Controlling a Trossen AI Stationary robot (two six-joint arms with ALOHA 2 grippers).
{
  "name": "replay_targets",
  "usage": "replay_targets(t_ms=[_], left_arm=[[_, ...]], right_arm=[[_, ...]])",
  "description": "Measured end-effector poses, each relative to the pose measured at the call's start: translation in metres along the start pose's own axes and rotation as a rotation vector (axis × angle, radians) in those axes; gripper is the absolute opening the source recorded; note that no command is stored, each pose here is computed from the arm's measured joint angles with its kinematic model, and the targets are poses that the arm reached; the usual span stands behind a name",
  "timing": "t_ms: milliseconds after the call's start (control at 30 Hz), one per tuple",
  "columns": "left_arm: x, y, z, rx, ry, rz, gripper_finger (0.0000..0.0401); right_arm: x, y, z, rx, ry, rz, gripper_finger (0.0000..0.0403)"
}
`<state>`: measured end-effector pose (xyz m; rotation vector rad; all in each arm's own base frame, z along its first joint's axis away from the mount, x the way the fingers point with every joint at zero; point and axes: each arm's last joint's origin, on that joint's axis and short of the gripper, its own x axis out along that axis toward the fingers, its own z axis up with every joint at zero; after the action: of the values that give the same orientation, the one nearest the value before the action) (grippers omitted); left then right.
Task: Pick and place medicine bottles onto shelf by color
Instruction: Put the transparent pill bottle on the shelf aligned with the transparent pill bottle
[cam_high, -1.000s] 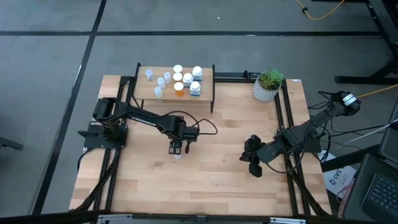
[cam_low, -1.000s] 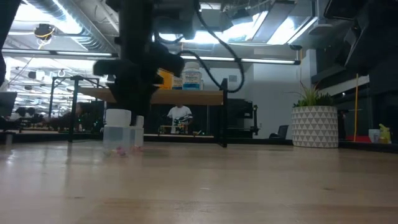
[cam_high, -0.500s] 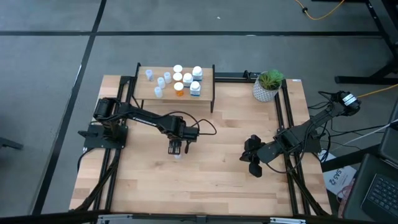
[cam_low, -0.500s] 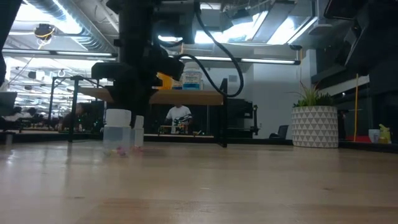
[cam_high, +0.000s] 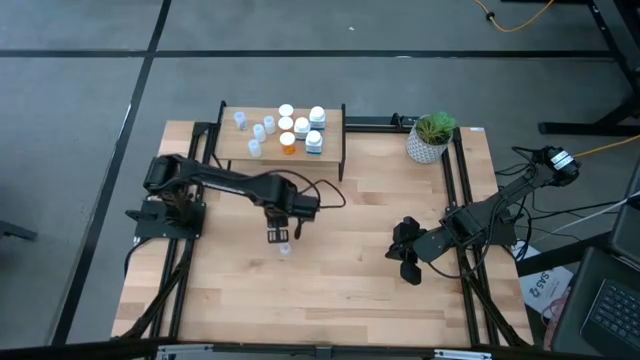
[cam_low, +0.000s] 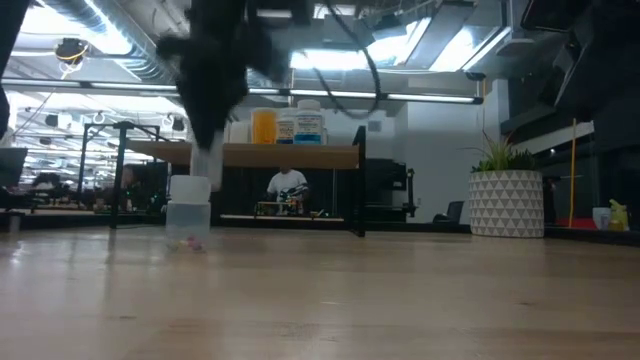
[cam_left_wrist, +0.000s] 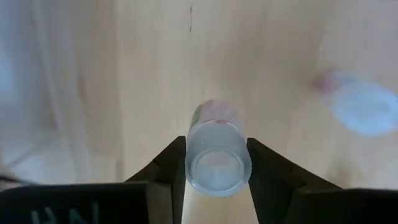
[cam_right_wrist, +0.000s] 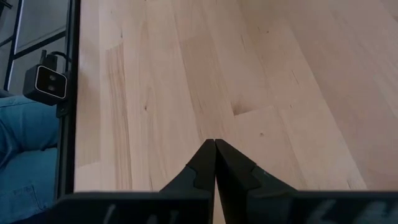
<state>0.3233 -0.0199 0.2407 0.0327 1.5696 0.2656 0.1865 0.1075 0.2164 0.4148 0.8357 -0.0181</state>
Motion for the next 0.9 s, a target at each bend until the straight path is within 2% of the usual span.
replay_targets(t_ms=[200,400,667,900], left_arm=[[-0.064,0.023,-0.022,-0.069,0.025,-0.007,0.0117],[-0.111,0.05,-0.052,-0.151,-0.128,-0.026,0.0117],[-0.146,0.1,-0.103,-0.36,-0.332,0.223,0.0117],[-0.151,0.149,-0.132,-0.616,-0.329,0.307,0.0117]], right_arm=[[0.0,0.0,0.0,-0.001,0.0,-0.001,0.0013],[0.0,0.0,0.0,-0.004,0.001,-0.002,0.0013],[0.0,0.0,0.0,-0.007,0.0,-0.002,0.0013],[0.0,0.0,0.0,-0.007,0.0,-0.002,0.0013]])
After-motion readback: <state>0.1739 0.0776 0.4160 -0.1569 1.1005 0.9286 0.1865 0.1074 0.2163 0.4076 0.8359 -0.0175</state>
